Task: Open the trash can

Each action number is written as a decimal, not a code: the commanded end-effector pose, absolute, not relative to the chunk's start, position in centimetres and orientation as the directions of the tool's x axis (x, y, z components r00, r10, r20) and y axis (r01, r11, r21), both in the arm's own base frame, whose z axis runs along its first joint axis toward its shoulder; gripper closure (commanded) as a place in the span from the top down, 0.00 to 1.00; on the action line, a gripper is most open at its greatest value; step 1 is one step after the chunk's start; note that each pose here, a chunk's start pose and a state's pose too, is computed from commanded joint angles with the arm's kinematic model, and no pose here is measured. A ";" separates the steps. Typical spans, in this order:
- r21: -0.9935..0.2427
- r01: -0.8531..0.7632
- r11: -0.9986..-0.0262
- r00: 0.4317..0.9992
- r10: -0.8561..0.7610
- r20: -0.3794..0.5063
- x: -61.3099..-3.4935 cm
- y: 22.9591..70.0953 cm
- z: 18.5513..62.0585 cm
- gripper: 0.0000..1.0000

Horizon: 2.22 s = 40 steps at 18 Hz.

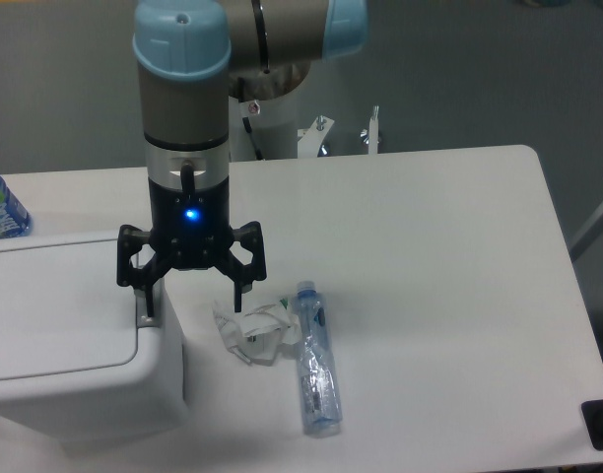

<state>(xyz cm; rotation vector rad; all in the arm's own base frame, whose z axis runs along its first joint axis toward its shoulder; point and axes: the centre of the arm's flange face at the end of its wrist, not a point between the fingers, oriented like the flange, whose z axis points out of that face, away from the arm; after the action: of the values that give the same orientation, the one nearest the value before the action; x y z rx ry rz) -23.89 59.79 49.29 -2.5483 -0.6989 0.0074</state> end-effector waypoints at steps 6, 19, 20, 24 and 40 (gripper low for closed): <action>-0.459 0.479 -0.748 0.868 0.481 0.122 -24.0 60.0 49.0 1.00; -0.448 0.482 -0.753 0.867 0.482 0.123 -24.1 60.1 48.3 1.00; -0.445 0.483 -0.754 0.867 0.482 0.124 -24.2 60.2 48.1 1.00; -0.445 0.482 -0.755 0.868 0.481 0.123 -24.2 60.2 48.1 1.00; -0.548 0.549 -0.631 0.790 0.605 0.095 -32.9 53.9 55.1 1.00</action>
<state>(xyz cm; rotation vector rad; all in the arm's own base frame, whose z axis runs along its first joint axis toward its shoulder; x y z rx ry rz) -32.89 53.88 55.09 -2.4096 -0.8555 0.1304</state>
